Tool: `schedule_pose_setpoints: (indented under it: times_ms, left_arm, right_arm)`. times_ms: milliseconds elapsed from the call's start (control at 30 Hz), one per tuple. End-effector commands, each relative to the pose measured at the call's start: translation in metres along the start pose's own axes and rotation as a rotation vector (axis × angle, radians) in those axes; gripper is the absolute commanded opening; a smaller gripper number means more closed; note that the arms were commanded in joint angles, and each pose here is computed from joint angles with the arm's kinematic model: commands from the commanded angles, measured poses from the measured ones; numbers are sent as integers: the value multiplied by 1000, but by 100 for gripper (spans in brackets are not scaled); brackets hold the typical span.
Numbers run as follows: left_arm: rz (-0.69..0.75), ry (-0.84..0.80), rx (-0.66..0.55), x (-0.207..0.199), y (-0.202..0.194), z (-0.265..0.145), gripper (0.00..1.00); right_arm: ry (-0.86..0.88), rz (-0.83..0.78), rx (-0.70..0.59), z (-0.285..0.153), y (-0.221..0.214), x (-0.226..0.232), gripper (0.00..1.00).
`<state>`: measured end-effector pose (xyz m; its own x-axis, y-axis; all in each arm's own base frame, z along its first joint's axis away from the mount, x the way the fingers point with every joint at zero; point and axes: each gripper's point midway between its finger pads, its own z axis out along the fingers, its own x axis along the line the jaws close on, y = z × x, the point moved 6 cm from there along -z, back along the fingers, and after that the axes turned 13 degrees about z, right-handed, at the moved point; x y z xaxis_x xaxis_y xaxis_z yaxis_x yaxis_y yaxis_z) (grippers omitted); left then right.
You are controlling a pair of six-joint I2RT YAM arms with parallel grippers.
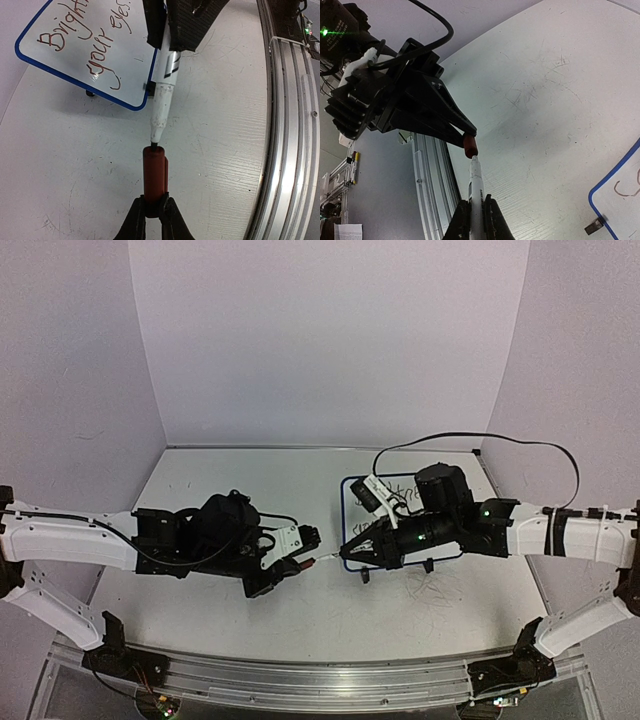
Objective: Write a sentence on the whiteboard
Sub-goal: Insert the whiteboard marker without the cap into the pen cap.
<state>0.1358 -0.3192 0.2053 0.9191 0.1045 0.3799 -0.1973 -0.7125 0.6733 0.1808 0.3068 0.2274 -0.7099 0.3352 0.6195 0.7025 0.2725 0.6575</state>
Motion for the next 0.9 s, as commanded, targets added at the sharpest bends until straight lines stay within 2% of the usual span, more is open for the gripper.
schedule_pose_setpoints:
  times_ms: [0,200,500,667,867]
  left_arm:
    - [13,14,-50,7,19,-7,0]
    - [35,7,-66,8,23,-10,0]
    - [196,39,-108,8,53,-19,0]
    - [172,128,-128,22,76,-22,0]
    - [135,201,-187,11,84,-30,0]
  right_arm:
    - [21,-49,-32,2,16,10,0]
    - [45,-55,2,11,14,9,0]
    - [180,-66,123,33,4,9,0]
    - [209,-46,179,56,-3,17,0]
    - [255,41,98,88,-8,37,0]
